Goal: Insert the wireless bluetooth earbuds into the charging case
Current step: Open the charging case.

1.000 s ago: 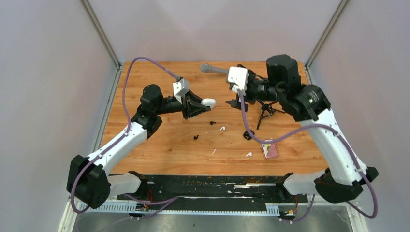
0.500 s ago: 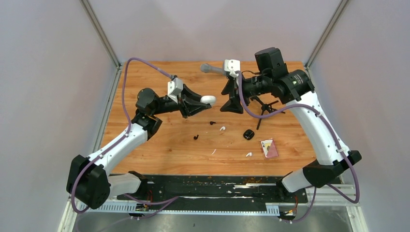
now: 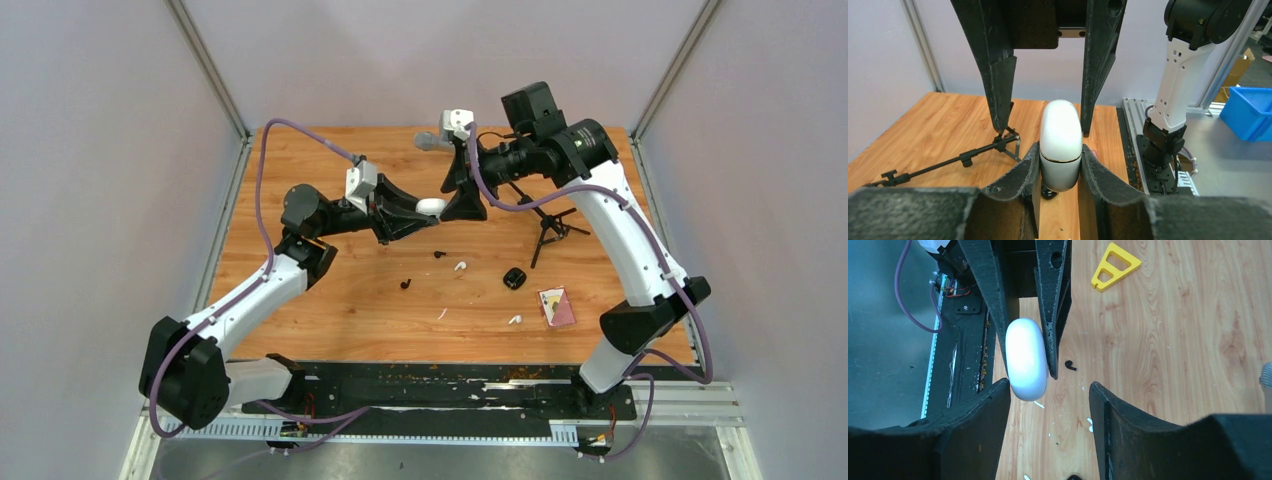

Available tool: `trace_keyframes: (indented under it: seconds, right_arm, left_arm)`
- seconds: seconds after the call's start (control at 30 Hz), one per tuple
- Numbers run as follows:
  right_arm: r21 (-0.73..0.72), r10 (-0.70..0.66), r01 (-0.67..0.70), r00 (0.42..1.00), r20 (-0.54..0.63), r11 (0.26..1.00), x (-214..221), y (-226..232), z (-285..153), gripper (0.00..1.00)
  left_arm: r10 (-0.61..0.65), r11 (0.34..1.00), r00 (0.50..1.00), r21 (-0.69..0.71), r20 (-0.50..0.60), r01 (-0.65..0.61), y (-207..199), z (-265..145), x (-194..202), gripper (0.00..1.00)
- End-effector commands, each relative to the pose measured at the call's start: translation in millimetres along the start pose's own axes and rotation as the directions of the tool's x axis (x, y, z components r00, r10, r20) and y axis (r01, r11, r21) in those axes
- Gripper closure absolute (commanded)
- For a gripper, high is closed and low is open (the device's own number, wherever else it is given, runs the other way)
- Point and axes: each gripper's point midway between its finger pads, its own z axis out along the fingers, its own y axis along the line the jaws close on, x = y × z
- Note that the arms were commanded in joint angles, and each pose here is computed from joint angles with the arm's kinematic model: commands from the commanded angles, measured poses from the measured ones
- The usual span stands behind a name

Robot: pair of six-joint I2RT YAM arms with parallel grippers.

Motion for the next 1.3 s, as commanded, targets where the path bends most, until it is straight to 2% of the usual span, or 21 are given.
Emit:
trace_keyframes:
  seconds: [0.0,0.27,0.3,0.33,0.37,0.4,0.43,0.5,0.57,0.73,0.9,1.1,1.27]
  right_arm:
    - [-0.057,-0.023,0.024,1.000,0.018,0.998,-7,15,5,0.42]
    - [-0.038,-0.090,0.090,0.996,-0.006,0.995,-4,22,4,0.58]
    - [-0.032,-0.099,0.099,0.995,-0.015,0.995,-3,22,4,0.62]
    - [-0.024,-0.108,0.107,0.994,-0.024,0.994,-3,22,3,0.73]
    - [-0.018,-0.117,0.116,0.993,-0.035,0.993,-3,22,3,0.86]
    - [-0.012,-0.121,0.120,0.992,-0.044,0.993,-2,22,2,0.95]
    - [-0.002,-0.118,0.118,0.992,-0.053,0.993,-1,20,2,0.99]
    - [0.013,-0.115,0.116,0.991,-0.065,0.993,-1,18,0,1.00]
    - [0.026,-0.111,0.113,0.991,-0.078,0.993,-1,17,-2,1.00]
    - [0.057,-0.106,0.113,0.988,-0.115,0.992,5,13,-6,1.00]
    - [0.070,-0.108,0.117,0.986,-0.126,0.991,5,12,-8,1.00]
    - [0.094,-0.108,0.120,0.987,-0.121,0.988,2,6,-7,1.00]
    - [0.114,-0.089,0.102,0.989,-0.114,0.988,0,0,-5,1.00]
  left_arm:
    - [0.027,1.000,0.999,0.002,0.038,-0.027,-1,2,-6,1.00]
    - [0.028,1.000,0.999,0.003,0.030,-0.029,2,3,-2,1.00]
    - [0.032,0.999,0.999,0.005,0.026,-0.032,2,3,-1,1.00]
    - [0.033,0.999,0.999,0.005,0.023,-0.033,3,3,0,0.96]
    - [0.031,1.000,0.999,0.002,0.023,-0.031,4,4,1,0.90]
    - [0.031,1.000,0.999,-0.004,0.023,-0.031,6,4,2,0.83]
    - [0.031,1.000,0.999,-0.007,0.020,-0.030,8,4,4,0.79]
    - [0.037,0.999,0.999,-0.012,0.012,-0.037,9,4,6,0.70]
    - [0.056,0.998,0.998,-0.017,-0.001,-0.056,11,3,10,0.57]
    - [0.065,0.998,0.998,-0.015,-0.017,-0.066,11,1,14,0.50]
    - [0.052,0.998,0.998,-0.023,-0.033,-0.053,12,0,20,0.50]
    - [0.060,0.998,0.998,-0.016,-0.035,-0.061,13,1,20,0.57]
    - [0.052,0.998,0.998,-0.021,-0.037,-0.053,14,1,21,0.55]
